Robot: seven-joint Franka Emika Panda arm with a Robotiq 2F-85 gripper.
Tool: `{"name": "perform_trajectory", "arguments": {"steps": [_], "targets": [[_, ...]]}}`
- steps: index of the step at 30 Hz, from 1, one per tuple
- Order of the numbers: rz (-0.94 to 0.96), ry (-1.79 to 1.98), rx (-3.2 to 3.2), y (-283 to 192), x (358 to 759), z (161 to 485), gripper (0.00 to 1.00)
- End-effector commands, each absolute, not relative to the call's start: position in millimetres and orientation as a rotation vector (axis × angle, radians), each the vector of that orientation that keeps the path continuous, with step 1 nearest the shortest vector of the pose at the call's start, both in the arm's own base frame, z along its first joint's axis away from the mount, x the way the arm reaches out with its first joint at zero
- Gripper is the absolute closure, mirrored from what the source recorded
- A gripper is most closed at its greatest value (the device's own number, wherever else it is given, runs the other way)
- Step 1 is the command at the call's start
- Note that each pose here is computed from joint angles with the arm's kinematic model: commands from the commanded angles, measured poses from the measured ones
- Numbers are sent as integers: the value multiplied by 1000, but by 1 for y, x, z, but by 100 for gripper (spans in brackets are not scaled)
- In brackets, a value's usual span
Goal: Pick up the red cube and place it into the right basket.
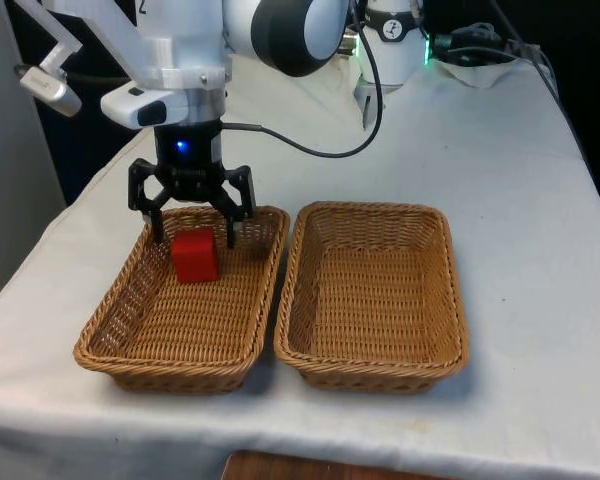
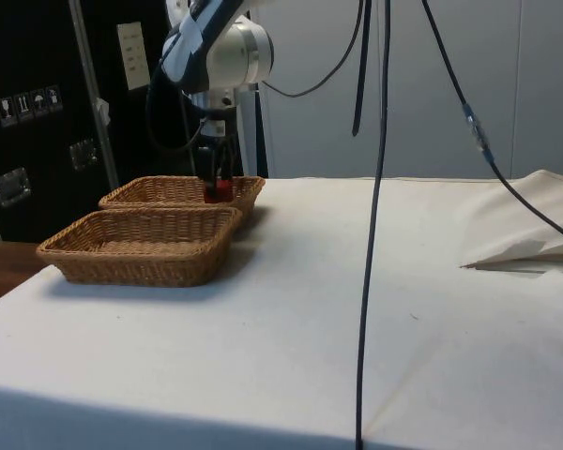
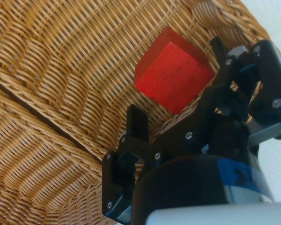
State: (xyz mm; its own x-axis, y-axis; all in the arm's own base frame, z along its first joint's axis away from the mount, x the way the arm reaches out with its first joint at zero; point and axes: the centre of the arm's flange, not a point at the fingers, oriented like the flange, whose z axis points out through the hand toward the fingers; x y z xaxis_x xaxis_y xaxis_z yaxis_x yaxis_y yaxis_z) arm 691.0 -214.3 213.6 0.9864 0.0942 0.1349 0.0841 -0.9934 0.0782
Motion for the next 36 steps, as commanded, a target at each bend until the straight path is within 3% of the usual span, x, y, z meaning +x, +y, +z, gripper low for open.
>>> {"name": "perform_trajectory", "arguments": {"steps": [1,36], "targets": [[213,133,3060,-215,692,213,0],[232,2,3114,-190,660,293,0]]}}
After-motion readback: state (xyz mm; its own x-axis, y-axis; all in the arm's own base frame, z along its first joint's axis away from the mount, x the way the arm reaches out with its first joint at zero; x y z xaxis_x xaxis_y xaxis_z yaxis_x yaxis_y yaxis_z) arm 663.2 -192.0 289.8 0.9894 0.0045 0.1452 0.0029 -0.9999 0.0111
